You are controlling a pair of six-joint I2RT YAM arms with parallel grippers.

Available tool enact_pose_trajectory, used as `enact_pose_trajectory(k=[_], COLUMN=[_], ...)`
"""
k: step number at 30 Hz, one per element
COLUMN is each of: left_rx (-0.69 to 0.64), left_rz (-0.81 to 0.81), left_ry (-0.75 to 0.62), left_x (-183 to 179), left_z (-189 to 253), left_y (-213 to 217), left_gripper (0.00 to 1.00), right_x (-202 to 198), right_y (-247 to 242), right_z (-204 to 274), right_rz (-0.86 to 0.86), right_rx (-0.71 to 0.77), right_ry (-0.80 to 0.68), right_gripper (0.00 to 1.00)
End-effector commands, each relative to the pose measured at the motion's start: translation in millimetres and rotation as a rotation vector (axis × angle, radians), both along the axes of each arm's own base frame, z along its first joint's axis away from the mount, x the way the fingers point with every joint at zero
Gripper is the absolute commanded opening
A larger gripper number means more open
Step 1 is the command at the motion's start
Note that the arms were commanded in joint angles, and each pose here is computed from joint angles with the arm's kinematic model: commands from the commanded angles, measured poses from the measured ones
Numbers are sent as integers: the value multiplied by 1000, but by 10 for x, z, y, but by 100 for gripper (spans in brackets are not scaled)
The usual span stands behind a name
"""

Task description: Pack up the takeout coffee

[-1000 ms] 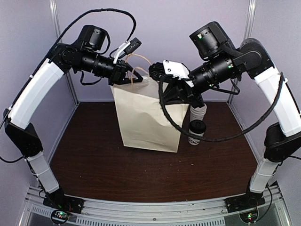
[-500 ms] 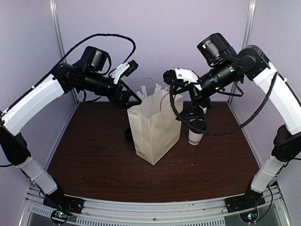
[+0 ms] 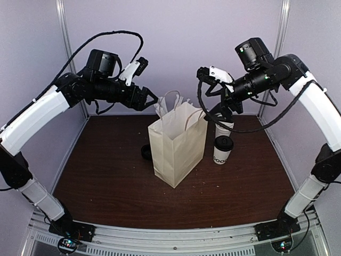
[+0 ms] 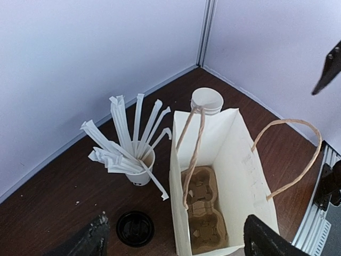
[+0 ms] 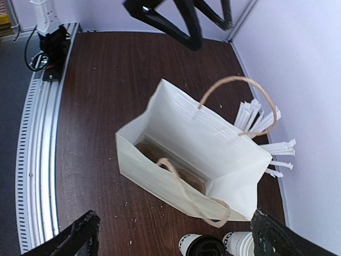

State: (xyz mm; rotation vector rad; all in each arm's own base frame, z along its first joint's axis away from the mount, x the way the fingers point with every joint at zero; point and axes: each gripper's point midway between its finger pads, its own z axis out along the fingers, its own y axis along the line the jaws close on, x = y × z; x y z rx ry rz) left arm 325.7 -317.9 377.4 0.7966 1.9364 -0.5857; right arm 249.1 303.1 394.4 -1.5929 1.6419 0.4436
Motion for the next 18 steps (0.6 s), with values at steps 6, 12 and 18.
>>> enact_pose_trajectory(k=[6,12,18], left_rx=[-97,-105,-101], left_rz=[-31,-93,-74], left_ry=[-2,51,10], left_x=[301,497,561], left_z=[3,-152,34], left_y=[-443,-788,-778], left_gripper=[84,49,0], right_x=[592,691,566], right_y=[1,72,182], right_z=[-307,-238,66], right_rz=[-124,-139,-70], right_rx=[-8,40,136], right_ry=[-52,-78,-75], right_gripper=[85,53,3])
